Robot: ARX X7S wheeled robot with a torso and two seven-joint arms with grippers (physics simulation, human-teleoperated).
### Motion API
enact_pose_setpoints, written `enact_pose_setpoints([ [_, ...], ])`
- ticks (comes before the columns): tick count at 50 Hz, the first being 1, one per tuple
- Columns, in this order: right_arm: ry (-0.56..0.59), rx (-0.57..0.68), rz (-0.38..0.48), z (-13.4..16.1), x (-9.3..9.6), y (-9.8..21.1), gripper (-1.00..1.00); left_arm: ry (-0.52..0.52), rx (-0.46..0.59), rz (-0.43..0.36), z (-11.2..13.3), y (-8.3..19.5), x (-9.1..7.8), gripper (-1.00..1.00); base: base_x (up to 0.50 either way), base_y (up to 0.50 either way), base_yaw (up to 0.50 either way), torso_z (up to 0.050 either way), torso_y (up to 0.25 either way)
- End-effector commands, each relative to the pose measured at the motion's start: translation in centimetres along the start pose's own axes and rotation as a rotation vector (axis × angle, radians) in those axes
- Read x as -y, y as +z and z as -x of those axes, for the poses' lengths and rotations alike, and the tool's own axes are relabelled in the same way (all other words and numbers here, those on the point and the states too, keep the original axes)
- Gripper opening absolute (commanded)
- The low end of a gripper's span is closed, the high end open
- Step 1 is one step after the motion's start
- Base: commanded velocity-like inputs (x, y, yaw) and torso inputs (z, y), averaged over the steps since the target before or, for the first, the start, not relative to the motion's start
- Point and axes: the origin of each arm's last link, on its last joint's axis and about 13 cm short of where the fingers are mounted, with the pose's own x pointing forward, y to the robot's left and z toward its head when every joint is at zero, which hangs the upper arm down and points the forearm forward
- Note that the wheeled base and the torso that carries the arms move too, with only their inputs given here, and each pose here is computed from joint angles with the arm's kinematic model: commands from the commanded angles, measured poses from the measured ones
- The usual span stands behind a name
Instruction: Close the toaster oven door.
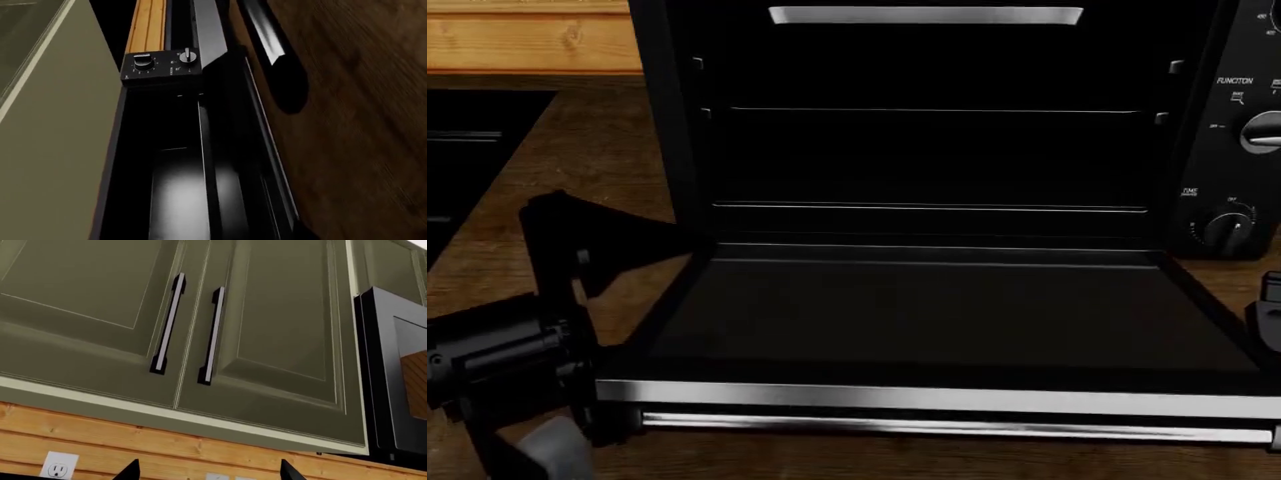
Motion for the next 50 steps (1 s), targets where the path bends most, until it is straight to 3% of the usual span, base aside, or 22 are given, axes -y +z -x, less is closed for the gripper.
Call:
enact_pose_setpoints([
  [1, 0.0, 0.005, 0.0, 0.0, 0.1, 0.2, 1.0, 0.228, -0.015, 0.11, -0.3, 0.1, -2.2, 1.0, 0.0, 0.0, 0.0, 0.0, 0.0],
  [25, 0.002, 0.012, 0.0, -0.1, 0.1, 0.4, 1.0, 0.305, -0.062, 0.107, 2.0, 0.2, -2.9, 1.0, 0.0, 0.0, 0.0, 0.0, 0.002],
  [30, 0.002, 0.009, -0.002, -0.1, 0.1, 0.2, 1.0, 0.291, -0.065, 0.126, 1.8, 0.3, -2.1, 1.0, 0.0, 0.0, 0.0, 0.0, 0.0],
  [37, -0.001, 0.014, -0.001, -0.1, 0.2, 0.4, 1.0, 0.32, -0.098, 0.216, 1.5, 1.0, -1.4, 1.0, 0.0, 0.0, 0.0, 0.001, 0.001],
  [39, 0.0, 0.019, -0.003, -0.2, 0.2, 0.6, 1.0, 0.345, -0.122, 0.283, 1.3, 1.6, -1.4, 1.0, 0.0, 0.0, 0.0, 0.0, 0.005],
  [48, -0.001, 0.02, -0.005, -0.1, 0.2, 0.5, 1.0, 0.442, -0.218, 0.429, 0.9, 3.3, -0.8, 1.0, 0.0, 0.0, 0.0, 0.0, 0.001],
  [50, -0.003, 0.021, -0.005, -0.1, 0.3, 0.6, 1.0, 0.47, -0.246, 0.491, 0.7, 4.0, -0.6, 1.0, 0.0, 0.0, 0.0, 0.005, 0.0],
])
